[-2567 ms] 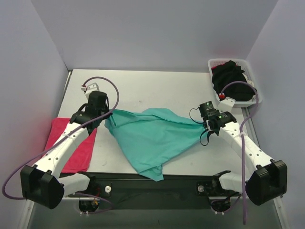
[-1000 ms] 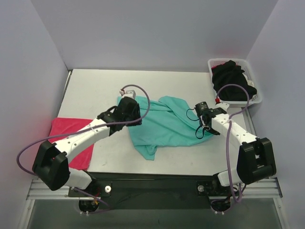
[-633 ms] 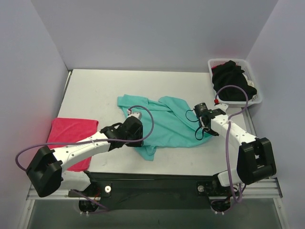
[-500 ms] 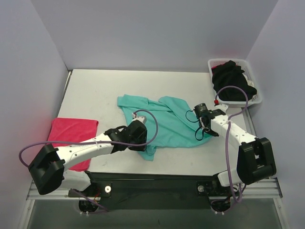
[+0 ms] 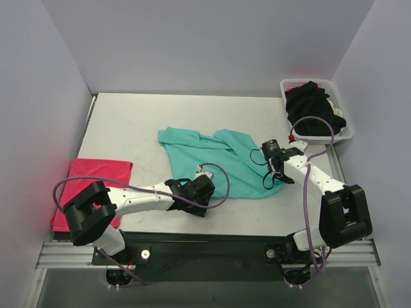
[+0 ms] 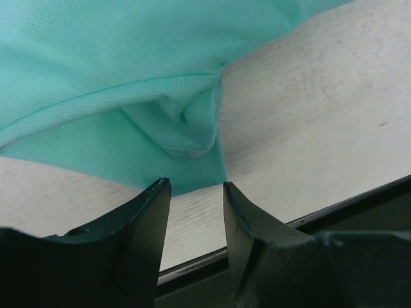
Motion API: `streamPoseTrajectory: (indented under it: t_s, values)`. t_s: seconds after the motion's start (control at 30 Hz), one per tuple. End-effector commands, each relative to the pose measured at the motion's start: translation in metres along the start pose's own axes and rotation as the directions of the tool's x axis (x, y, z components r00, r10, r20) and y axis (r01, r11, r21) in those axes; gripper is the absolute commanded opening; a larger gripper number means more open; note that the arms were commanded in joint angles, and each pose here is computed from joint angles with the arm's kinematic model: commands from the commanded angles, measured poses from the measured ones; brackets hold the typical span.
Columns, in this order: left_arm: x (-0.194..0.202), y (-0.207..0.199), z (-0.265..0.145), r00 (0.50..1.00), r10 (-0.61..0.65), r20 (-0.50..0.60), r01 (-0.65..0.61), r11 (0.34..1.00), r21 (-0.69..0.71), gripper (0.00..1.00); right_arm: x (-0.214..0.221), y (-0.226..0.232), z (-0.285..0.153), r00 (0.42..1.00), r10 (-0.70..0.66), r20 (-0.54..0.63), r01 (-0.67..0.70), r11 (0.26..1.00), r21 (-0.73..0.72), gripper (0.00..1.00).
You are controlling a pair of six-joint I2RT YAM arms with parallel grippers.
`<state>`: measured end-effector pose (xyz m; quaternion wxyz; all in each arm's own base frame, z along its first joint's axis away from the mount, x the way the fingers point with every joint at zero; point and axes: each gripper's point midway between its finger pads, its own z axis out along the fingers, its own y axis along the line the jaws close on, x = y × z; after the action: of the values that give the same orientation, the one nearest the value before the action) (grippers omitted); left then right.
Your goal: Fold and stack the t-shirts
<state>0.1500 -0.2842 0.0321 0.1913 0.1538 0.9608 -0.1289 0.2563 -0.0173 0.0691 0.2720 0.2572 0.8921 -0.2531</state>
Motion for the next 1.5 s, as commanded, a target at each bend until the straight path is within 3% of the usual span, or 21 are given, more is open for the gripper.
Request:
streamPoseTrajectory:
  t_s: [0.0,0.43,0.73,0.97,1.13,1.23,1.3,1.47]
  values:
    - [-0.024,-0.022,-0.008,0.997,-0.010,0.074,0.006,0.998,0.065,0.49,0.005,-0.006,0.002,1.000,-0.014,-0.006,0.014,0.999,0.032,0.00]
    - [-0.016,-0.036,0.006,0.999,0.026,0.024,-0.029,0.994,0.105,0.50,0.007,-0.008,0.002,1.000,-0.006,-0.004,0.006,0.999,0.033,0.00]
    - [-0.007,-0.011,0.011,0.999,0.031,-0.018,-0.032,0.999,-0.032,0.49,0.010,-0.009,0.002,1.000,0.014,-0.007,-0.014,1.000,0.028,0.00]
    - [0.002,0.004,0.013,0.998,0.029,-0.058,-0.035,0.994,-0.106,0.31,0.008,-0.010,-0.001,1.000,0.027,-0.001,-0.027,1.000,0.014,0.00]
    - [0.004,0.005,0.011,0.998,0.018,-0.058,-0.024,0.994,-0.107,0.28,0.008,-0.010,-0.004,0.999,0.037,0.002,-0.037,0.999,0.001,0.00]
    - [0.002,0.004,0.007,0.999,0.017,-0.051,-0.022,0.995,-0.099,0.17,0.008,-0.010,-0.004,0.999,0.041,0.001,-0.041,0.999,-0.004,0.00]
    - [-0.003,0.004,0.000,0.999,0.017,-0.033,-0.020,0.995,-0.097,0.00,0.007,-0.010,-0.006,0.999,0.041,0.003,-0.041,0.999,-0.013,0.00]
    - [-0.027,0.013,-0.028,0.999,0.013,0.053,-0.006,0.991,-0.132,0.00,-0.001,-0.010,-0.015,0.998,0.062,0.020,-0.061,0.997,-0.052,0.00]
